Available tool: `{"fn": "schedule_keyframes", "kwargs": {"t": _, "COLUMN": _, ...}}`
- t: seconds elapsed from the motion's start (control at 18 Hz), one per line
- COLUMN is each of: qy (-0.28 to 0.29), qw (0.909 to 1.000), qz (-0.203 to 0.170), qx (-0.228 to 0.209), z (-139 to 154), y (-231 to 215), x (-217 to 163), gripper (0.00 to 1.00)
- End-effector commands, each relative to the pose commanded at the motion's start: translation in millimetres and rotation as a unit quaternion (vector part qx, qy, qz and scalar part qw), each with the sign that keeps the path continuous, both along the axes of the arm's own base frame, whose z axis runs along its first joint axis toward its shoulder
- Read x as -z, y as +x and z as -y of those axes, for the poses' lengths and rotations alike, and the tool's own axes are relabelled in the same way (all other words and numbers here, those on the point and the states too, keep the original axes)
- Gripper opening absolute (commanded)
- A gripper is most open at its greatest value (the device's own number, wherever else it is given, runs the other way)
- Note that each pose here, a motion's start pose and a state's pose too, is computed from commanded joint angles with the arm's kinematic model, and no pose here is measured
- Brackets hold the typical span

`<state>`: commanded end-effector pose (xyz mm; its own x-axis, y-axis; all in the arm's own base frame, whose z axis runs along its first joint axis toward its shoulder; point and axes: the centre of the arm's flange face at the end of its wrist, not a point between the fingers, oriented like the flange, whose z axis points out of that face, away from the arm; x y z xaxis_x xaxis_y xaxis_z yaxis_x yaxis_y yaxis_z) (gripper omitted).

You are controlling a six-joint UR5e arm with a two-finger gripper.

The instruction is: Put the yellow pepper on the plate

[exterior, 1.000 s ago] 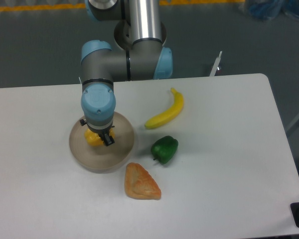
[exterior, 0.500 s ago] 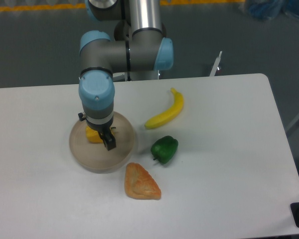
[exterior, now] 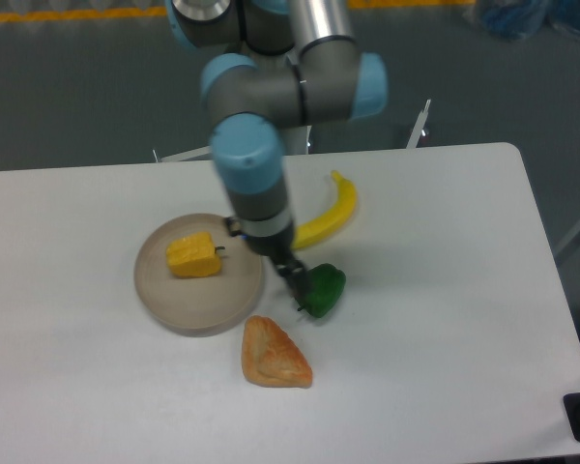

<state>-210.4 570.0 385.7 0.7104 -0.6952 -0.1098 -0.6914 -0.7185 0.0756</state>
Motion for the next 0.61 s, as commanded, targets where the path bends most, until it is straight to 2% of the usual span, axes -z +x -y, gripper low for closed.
{"fn": "schedule_keyframes", "kwargs": {"t": 0.06, "qy": 0.008, "qw": 0.9998, "qz": 0.014, "qx": -0.011, "z": 8.3, "y": -23.1, "x": 0.3, "gripper": 1.00}}
{"fn": "schedule_keyframes", "kwargs": {"t": 0.33, "qy": 0.043, "qw": 0.9973, "qz": 0.058, "qx": -0.013, "z": 31.9, "y": -85.9, "x": 0.4, "gripper": 1.00}}
{"fn": "schedule_keyframes", "kwargs": {"t": 0.39, "qy": 0.046, "qw": 0.9968, "qz": 0.062, "qx": -0.018, "z": 37.9, "y": -98.7, "x": 1.6, "gripper": 1.00}}
{"fn": "schedule_keyframes", "kwargs": {"t": 0.61, "qy": 0.033, "qw": 0.9974, "qz": 0.063, "qx": 0.013, "z": 56.5, "y": -126.7, "x": 7.9, "gripper": 1.00}}
